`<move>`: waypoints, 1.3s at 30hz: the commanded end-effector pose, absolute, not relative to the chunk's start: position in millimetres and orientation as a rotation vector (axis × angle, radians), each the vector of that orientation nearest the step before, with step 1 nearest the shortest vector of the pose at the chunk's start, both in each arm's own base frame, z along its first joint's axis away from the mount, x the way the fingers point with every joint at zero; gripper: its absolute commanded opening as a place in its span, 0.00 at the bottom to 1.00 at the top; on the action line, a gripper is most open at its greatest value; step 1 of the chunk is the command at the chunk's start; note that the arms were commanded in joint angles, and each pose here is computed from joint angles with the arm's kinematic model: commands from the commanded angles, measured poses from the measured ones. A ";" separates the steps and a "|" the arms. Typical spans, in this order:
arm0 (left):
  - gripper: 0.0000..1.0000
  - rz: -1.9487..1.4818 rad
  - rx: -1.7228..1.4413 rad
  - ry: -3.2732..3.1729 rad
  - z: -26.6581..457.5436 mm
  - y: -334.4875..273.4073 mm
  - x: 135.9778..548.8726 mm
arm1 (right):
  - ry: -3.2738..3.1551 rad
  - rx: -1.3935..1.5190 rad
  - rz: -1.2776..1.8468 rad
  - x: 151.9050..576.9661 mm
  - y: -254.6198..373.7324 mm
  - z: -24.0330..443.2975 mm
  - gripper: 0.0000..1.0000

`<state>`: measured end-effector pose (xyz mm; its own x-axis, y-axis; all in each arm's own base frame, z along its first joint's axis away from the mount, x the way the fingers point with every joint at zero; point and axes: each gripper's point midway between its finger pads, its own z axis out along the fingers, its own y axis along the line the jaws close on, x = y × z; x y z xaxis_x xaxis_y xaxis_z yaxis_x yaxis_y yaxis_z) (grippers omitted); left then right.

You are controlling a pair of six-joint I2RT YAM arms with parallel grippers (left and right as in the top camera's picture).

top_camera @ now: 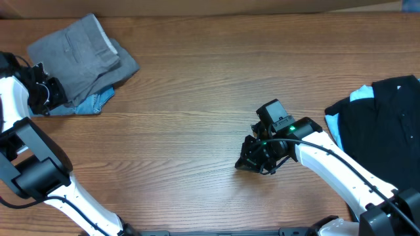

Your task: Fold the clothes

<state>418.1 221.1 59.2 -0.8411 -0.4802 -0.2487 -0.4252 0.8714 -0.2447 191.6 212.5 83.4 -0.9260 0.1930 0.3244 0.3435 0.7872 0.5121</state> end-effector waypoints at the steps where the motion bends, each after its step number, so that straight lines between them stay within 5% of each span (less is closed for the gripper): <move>1: 0.04 -0.330 -0.694 2.670 90.9 218.0 420.7 | -2.735 -0.390 -0.888 194.9 216.4 91.1 0.04; 8: 0.04 -0.350 -0.695 2.590 160.4 205.6 406.8 | -2.744 -0.369 -0.896 195.8 216.7 91.3 0.04; 16: 0.09 -0.422 -0.769 2.682 157.5 183.8 381.0 | -2.766 -0.357 -0.881 197.3 214.6 89.4 0.04; 21: 0.40 -0.340 -0.806 2.734 149.8 186.4 372.5 | -2.769 -0.349 -0.883 197.3 214.6 89.4 0.04; 24: 0.51 -0.325 -0.812 2.718 151.3 192.1 373.4 | -2.774 -0.332 -0.885 197.2 214.5 89.4 0.04; 39: 0.52 -0.169 -0.770 2.529 141.4 250.9 423.2 | -2.790 -0.328 -0.896 201.2 215.4 89.5 0.05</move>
